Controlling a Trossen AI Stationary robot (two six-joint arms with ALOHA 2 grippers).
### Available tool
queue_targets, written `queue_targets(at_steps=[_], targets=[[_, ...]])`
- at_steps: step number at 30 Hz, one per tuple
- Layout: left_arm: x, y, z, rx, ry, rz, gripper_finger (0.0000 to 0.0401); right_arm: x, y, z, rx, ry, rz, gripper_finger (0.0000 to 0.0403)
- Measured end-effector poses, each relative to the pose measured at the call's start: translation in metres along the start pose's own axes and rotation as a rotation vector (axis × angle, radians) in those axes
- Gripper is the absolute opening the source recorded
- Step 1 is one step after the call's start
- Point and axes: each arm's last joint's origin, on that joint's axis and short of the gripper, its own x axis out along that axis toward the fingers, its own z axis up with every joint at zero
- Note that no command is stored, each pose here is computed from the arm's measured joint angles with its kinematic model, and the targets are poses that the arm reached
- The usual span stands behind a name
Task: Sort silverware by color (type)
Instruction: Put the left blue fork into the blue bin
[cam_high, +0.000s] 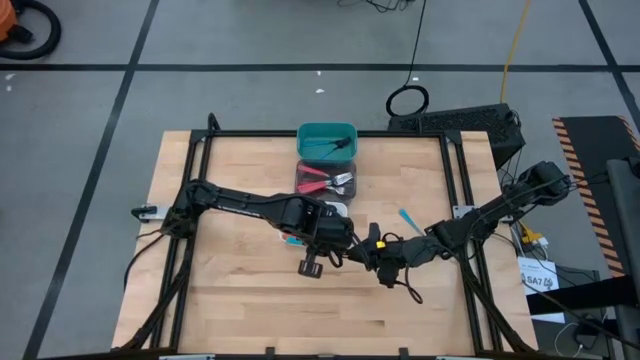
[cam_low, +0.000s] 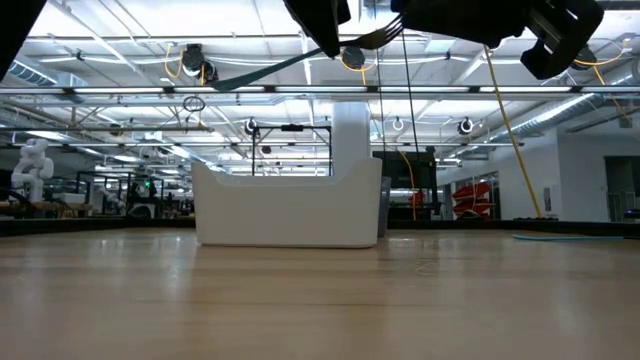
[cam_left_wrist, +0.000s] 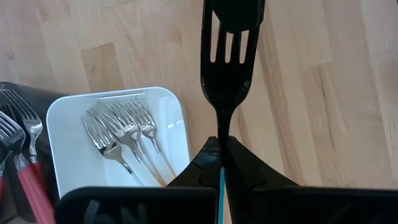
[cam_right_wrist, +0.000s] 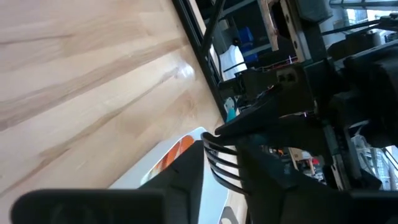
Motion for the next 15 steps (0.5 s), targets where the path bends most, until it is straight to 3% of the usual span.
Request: queue_targets(at_steps=[15], targets=[[-0.0004, 0.0, 0.0021, 0.004, -0.023, 0.0, 0.0004, -0.0001, 0.0039, -0.0018, -0.016, 0.005, 0.042, 0.001]])
